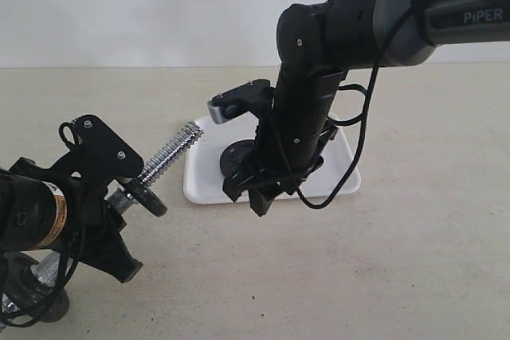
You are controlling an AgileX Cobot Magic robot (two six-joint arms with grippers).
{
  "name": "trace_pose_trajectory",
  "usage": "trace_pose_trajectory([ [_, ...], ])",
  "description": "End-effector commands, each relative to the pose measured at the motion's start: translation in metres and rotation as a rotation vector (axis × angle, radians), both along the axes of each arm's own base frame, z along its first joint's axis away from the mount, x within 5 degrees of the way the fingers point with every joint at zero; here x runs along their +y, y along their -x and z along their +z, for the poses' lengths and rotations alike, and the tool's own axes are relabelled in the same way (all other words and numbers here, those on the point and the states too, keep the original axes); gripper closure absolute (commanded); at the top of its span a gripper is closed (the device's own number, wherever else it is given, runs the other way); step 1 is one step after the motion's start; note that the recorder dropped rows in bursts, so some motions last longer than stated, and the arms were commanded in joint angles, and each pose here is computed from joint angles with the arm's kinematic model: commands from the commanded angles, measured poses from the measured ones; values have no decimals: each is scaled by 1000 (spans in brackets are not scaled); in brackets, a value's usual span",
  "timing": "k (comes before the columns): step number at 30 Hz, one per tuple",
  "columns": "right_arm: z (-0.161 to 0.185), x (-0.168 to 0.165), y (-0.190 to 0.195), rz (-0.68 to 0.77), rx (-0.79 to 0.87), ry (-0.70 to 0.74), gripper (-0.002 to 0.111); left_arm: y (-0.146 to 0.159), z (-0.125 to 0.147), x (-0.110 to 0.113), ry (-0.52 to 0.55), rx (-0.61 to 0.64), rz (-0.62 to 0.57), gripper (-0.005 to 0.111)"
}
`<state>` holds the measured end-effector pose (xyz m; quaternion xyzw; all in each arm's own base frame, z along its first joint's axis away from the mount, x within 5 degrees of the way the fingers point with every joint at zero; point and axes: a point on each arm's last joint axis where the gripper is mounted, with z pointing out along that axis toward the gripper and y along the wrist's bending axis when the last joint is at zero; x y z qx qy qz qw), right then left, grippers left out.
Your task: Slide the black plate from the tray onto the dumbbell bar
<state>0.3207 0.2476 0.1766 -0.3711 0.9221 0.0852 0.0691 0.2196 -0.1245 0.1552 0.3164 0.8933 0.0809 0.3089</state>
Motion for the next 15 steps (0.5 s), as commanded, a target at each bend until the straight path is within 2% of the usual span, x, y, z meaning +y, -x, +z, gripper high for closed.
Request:
trace_pose_trajectory([
  [1, 5, 7, -3, -45, -33, -71, 58, -6, 19, -2, 25, -76, -11, 102],
  [6, 5, 9, -5, -42, -53, -97, 56, -6, 19, -2, 25, -76, -11, 102],
  [7, 5, 10, -6, -30, -67, -100, 50, -6, 19, -2, 25, -76, -11, 102],
  [10, 6, 12, -10, -30, -114, -123, 19, -6, 19, -2, 26, -76, -10, 102],
  [12, 8, 13, -14, -30, -165, -146, 3, -6, 19, -2, 26, -76, -10, 102],
  [15, 9, 15, -20, -34, -229, -170, 3, -6, 19, -2, 22, -77, -6, 102],
])
